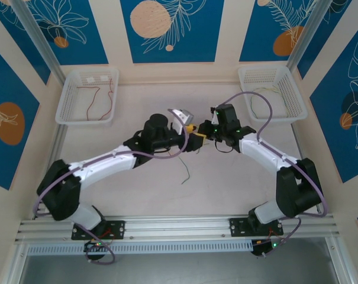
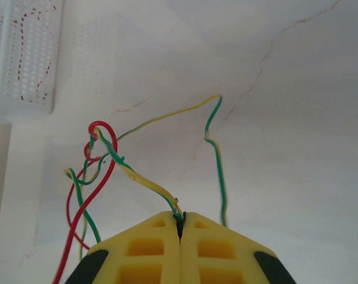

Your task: Untangle the cables

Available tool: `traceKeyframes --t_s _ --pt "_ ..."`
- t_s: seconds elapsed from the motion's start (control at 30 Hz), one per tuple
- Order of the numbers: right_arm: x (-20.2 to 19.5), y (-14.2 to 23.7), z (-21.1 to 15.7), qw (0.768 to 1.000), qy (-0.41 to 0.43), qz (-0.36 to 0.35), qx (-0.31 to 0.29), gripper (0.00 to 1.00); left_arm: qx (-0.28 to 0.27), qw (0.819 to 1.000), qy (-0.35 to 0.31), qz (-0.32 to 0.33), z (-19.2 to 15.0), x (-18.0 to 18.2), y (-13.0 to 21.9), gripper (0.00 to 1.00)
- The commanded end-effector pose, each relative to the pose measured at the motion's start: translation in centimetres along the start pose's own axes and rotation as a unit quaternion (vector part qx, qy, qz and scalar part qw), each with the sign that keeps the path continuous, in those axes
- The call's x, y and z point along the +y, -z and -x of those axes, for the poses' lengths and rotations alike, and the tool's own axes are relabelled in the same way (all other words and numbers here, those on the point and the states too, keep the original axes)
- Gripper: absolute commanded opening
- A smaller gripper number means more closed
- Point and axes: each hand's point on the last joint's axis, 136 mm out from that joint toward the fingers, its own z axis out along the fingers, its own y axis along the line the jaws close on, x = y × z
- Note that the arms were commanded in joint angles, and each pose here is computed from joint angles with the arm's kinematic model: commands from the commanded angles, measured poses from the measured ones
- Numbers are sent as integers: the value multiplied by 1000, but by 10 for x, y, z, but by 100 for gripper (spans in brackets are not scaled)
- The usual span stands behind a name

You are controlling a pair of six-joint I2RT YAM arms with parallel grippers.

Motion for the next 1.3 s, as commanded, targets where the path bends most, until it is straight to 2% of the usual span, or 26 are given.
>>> traceKeyframes --t_s 0.0,0.1,0.2,0.37,0.63,0.73,0.83,1.1,1.27 --pt "-6 18 9 999 3 3 -32 0 -75 994 -58 55 44 2 49 87" --pt "-12 27 14 999 2 6 -50 0 -104 987 -71 96 60 12 88 96" --pt "-11 35 20 997 11 20 -71 0 -132 981 -58 129 70 31 124 98" --pt "3 48 24 992 39 61 -100 0 -151 974 1 168 62 72 160 93" --pt "36 85 26 969 102 138 -175 0 -66 984 62 153 8 105 125 81" --pt "43 98 24 960 125 151 -199 0 -45 989 68 126 -4 105 111 76" --pt "49 108 21 951 147 165 -214 0 -24 991 80 100 -12 104 98 75" --pt "64 117 10 936 184 192 -232 0 -25 993 93 71 -13 105 84 74" --pt "67 116 7 935 194 184 -235 0 -23 993 95 62 -11 104 80 68"
